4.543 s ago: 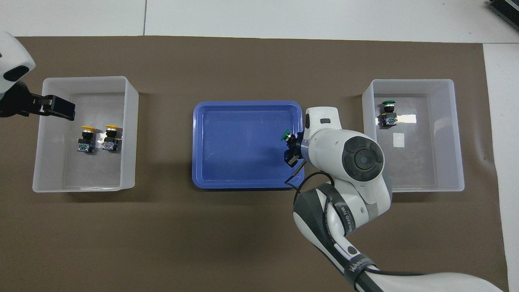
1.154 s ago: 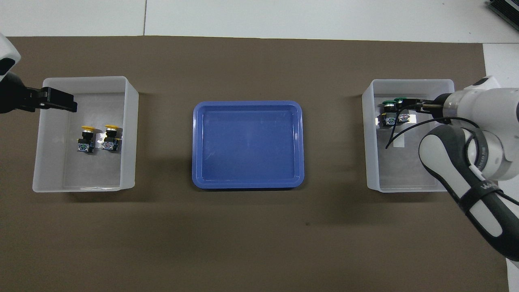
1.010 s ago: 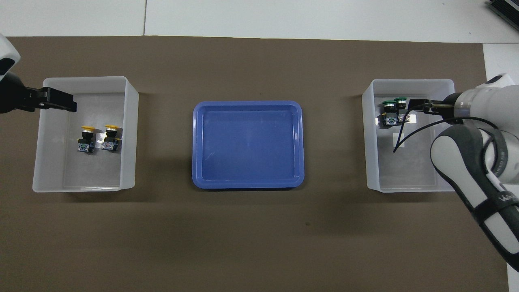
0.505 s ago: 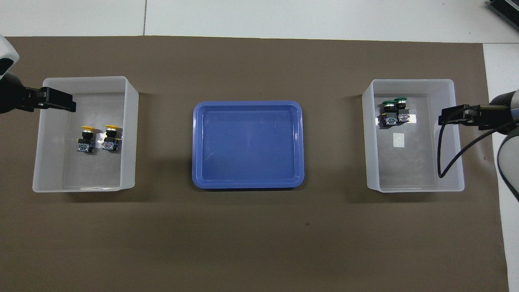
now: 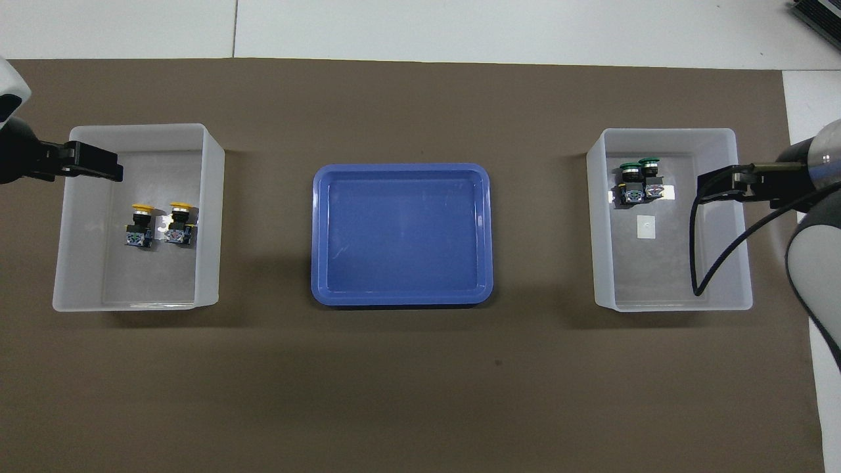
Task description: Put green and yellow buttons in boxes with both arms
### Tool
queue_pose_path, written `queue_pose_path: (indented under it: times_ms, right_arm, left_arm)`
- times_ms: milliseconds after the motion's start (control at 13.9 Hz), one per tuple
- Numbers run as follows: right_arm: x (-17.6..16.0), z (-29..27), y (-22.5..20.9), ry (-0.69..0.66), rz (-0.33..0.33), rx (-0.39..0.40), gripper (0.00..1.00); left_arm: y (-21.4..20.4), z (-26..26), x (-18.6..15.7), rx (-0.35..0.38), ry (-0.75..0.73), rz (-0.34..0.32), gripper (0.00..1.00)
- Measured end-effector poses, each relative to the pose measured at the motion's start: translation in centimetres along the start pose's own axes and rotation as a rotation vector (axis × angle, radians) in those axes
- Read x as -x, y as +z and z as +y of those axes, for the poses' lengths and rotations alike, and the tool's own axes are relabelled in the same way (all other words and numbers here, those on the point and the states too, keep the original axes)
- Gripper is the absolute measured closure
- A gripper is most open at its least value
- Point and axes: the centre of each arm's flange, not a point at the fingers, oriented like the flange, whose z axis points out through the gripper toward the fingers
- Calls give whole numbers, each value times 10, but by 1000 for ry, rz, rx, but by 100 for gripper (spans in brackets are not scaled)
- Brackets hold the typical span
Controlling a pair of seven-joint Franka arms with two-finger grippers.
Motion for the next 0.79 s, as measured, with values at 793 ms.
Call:
queue_pose_path:
  times_ms: [793]
  right_arm:
    - [4, -31, 2, -55, -17, -1, 0]
  left_arm:
    - [1, 0, 0, 0, 0, -2, 0]
